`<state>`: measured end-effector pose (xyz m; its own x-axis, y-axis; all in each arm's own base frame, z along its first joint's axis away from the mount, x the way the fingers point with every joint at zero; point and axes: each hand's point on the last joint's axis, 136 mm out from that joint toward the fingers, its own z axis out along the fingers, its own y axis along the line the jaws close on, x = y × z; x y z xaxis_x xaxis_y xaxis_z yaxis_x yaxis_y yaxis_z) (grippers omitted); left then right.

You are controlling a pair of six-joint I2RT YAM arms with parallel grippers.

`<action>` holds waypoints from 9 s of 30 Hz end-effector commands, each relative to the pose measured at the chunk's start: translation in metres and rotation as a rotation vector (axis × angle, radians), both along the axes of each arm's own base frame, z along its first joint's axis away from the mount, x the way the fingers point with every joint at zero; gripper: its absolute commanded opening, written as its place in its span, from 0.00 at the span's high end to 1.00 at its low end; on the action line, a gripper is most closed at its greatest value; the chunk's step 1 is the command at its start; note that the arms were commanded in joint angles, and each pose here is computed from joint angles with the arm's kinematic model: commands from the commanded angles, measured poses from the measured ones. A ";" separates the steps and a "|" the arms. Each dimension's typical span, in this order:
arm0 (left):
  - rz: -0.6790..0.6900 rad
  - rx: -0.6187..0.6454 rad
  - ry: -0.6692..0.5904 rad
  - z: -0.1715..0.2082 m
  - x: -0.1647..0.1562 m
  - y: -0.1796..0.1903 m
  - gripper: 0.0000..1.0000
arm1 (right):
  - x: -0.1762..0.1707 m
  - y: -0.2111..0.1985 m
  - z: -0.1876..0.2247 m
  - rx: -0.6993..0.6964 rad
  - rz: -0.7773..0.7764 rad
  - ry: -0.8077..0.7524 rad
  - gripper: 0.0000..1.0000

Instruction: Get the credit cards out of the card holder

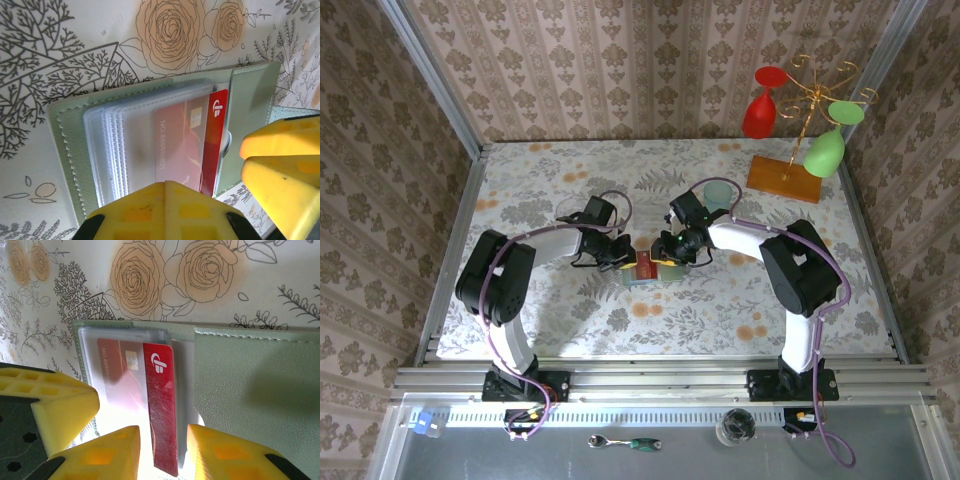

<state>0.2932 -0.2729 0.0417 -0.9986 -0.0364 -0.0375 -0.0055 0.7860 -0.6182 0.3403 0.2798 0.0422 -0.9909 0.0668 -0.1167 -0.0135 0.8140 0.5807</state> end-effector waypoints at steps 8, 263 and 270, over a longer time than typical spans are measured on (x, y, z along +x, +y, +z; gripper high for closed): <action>-0.026 0.044 0.033 -0.013 -0.007 0.004 1.00 | -0.001 0.003 -0.013 0.043 0.027 0.023 0.71; 0.283 -0.058 -0.040 0.041 0.050 0.084 0.99 | 0.143 0.002 0.076 -0.655 1.204 -0.771 0.63; 0.282 -0.060 -0.031 0.038 0.050 0.083 0.99 | 0.155 -0.002 0.084 -0.715 1.165 -0.816 0.72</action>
